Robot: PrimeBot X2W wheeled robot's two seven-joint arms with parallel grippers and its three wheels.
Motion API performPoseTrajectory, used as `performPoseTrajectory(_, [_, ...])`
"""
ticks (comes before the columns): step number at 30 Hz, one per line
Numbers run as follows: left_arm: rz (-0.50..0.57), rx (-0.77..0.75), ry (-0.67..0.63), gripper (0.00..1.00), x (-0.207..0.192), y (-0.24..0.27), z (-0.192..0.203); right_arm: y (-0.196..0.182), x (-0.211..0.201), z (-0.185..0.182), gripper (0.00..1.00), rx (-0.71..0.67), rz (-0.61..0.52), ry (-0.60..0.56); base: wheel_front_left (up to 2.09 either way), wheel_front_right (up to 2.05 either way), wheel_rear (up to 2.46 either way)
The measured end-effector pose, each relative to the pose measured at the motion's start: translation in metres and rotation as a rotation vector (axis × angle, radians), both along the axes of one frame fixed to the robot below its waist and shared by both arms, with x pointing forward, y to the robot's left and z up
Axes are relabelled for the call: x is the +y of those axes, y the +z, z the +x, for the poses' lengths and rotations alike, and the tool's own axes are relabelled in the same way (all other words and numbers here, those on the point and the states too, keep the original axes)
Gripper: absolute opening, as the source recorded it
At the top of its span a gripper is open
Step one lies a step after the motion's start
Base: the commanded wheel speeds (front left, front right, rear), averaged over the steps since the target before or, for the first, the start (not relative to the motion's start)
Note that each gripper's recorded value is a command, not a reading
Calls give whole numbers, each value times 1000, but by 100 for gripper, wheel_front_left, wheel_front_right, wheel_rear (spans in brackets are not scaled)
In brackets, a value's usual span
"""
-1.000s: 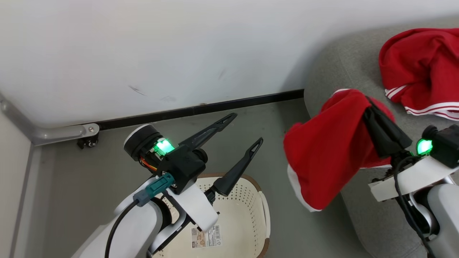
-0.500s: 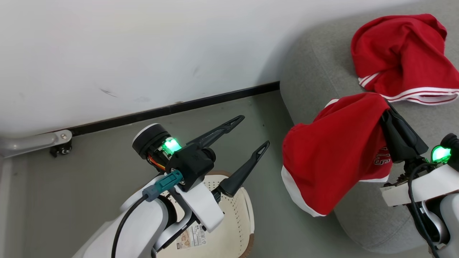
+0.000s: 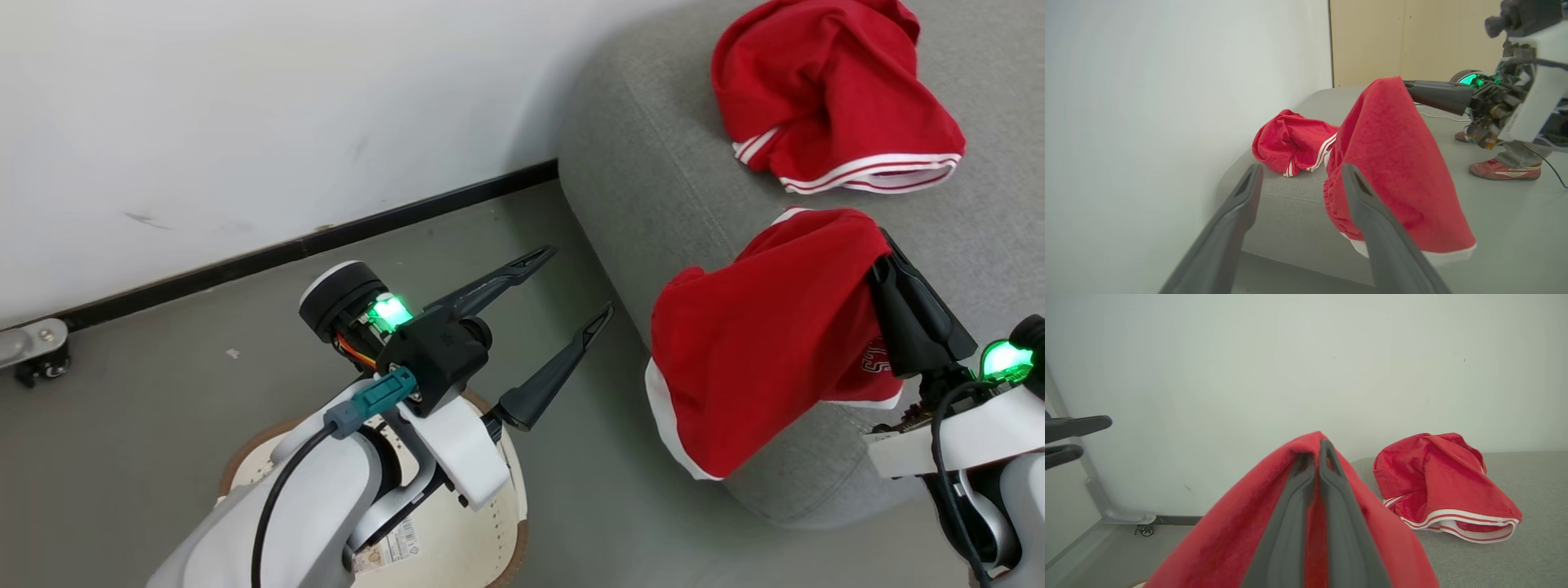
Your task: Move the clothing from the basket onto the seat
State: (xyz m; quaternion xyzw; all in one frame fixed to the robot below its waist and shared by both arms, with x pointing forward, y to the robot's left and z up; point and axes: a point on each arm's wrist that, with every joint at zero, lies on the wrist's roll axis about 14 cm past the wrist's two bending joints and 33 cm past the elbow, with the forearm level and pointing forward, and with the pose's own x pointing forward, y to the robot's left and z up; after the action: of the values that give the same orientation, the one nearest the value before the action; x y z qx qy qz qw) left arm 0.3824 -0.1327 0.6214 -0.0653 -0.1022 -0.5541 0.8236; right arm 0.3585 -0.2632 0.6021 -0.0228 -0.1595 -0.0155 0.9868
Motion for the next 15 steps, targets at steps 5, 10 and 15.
performPoseTrajectory(5, [3, 9, -36, 100, -11, -4, 1, -2, -8, -6, 0, 10, 1, -34, 0, 0, 0])
performPoseTrajectory(10, [15, 20, -70, 100, -22, -13, 2, -7, -11, -11, 0, 26, 11, -60, 0, 0, 0])
performPoseTrajectory(15, [26, 31, -90, 100, -29, -20, 6, -13, -16, -14, 0, 49, 9, -85, 0, 0, 0])
